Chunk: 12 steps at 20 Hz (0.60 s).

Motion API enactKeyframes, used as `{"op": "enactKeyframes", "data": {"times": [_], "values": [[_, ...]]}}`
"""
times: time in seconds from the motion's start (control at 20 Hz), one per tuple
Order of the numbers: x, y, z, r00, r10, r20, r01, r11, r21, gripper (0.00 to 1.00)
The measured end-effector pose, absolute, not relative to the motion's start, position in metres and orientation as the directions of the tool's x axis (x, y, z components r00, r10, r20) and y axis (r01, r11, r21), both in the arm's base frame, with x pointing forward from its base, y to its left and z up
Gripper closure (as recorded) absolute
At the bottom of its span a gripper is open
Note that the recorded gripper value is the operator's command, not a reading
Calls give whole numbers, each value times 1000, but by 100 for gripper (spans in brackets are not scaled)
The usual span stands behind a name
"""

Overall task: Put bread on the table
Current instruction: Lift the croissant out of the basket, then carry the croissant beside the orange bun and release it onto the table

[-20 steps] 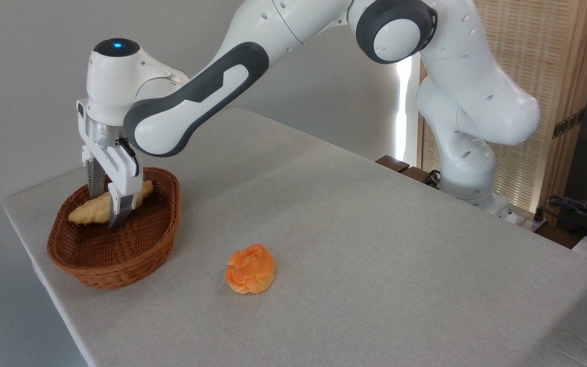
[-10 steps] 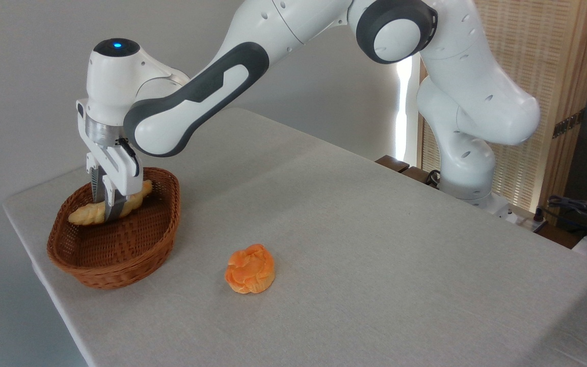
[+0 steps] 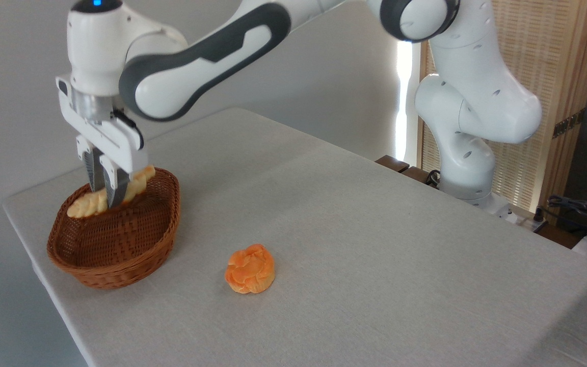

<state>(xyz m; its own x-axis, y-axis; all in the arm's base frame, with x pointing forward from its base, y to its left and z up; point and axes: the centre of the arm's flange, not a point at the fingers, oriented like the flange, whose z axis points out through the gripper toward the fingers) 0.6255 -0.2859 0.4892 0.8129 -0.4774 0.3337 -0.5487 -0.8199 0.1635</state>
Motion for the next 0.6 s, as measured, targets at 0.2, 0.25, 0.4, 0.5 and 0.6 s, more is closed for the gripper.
{"op": "enactKeyframes", "data": {"times": [0.2,0.25,0.4,0.5,0.6], "values": [[623,-230,534,829,-454,325,-532,-820,212,50],[619,-218,542,814,-490,312,-561,-802,204,48],[596,-189,564,720,-653,234,-691,-705,158,39],[571,-177,564,640,-752,155,-768,-624,147,26],[544,-170,551,561,-823,85,-824,-547,149,0]]}}
